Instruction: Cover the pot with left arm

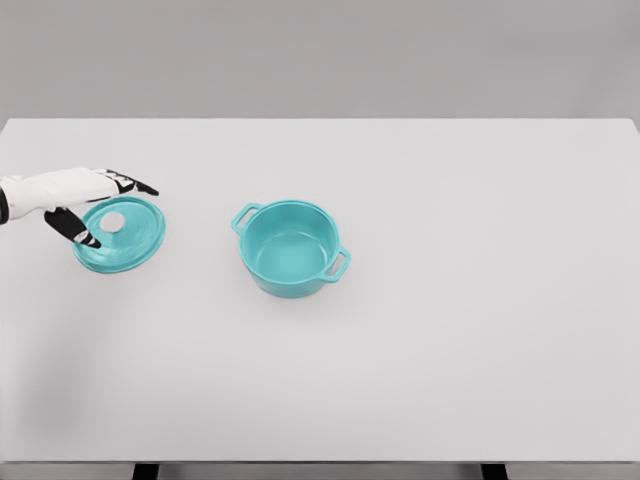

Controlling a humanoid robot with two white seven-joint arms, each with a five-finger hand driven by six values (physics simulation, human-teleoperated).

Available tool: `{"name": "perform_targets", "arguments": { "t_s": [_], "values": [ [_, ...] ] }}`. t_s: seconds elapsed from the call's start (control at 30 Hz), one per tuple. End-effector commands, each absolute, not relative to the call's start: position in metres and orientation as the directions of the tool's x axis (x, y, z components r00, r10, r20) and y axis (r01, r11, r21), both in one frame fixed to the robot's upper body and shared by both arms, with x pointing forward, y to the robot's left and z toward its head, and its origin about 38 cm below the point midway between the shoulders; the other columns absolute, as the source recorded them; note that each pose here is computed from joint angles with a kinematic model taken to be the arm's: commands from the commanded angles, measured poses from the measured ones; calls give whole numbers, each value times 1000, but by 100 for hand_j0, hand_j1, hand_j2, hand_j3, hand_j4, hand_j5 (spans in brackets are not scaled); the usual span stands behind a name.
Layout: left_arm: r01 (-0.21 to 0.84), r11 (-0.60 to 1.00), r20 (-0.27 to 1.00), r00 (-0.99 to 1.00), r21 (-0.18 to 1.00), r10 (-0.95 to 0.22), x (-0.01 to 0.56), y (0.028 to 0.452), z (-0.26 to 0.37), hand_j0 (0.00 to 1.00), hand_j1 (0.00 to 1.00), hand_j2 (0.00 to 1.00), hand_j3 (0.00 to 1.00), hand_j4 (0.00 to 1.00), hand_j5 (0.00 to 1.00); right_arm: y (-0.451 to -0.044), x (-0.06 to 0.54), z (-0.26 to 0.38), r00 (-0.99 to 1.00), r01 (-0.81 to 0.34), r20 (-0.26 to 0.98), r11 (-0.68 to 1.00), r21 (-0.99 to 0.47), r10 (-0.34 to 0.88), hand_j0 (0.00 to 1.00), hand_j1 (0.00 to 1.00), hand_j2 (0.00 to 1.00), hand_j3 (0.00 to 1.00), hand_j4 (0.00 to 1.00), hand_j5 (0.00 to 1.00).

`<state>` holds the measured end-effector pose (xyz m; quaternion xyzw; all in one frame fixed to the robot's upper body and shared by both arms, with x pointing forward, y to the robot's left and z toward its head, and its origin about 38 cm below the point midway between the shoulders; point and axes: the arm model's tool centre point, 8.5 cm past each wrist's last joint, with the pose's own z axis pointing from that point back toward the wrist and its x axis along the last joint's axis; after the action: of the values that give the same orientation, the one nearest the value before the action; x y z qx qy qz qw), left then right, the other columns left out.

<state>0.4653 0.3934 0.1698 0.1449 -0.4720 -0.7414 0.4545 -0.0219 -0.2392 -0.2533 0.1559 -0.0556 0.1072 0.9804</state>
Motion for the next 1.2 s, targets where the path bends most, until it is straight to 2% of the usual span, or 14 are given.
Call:
{"name": "perform_targets", "arguments": {
  "t_s": [0.0,0.07,0.1,0.17,0.27,0.43,0.73,0.9,1.17],
  "values": [
    [545,-135,218,-532,827,-818,466,396,166,97,97,97,97,97,97,-239,-22,-253,971,-228,143,928,294,193,100,100,100,100,100,100],
    [545,-133,219,-532,827,-818,466,396,166,96,96,96,96,96,96,-239,-22,-253,971,-228,143,928,294,193,100,100,100,100,100,100],
    [544,-132,219,-532,828,-818,466,396,167,92,92,92,92,92,92,-239,-22,-253,971,-228,143,928,294,193,100,100,100,100,100,100],
    [543,-132,219,-532,829,-818,466,396,167,91,91,91,91,91,91,-239,-22,-253,971,-228,143,928,294,193,100,100,100,100,100,100],
    [540,-130,219,-533,832,-817,466,395,167,84,84,84,84,84,84,-239,-22,-253,971,-228,143,928,294,193,100,100,100,100,100,100],
    [540,-128,217,-529,832,-820,466,398,167,84,84,84,84,84,84,-239,-22,-253,971,-228,143,928,294,193,100,100,100,100,100,100],
    [555,-133,226,-529,821,-818,463,397,160,72,72,72,72,72,72,-239,-22,-253,971,-228,143,928,294,193,100,100,100,100,100,100],
    [562,-127,226,-516,818,-826,462,402,158,71,71,71,71,71,71,-239,-22,-253,971,-228,143,928,294,193,100,100,100,100,100,100],
    [571,-131,230,-515,810,-826,461,401,154,61,61,61,61,61,61,-239,-22,-253,971,-228,143,928,294,193,100,100,100,100,100,100]
  ]
}}
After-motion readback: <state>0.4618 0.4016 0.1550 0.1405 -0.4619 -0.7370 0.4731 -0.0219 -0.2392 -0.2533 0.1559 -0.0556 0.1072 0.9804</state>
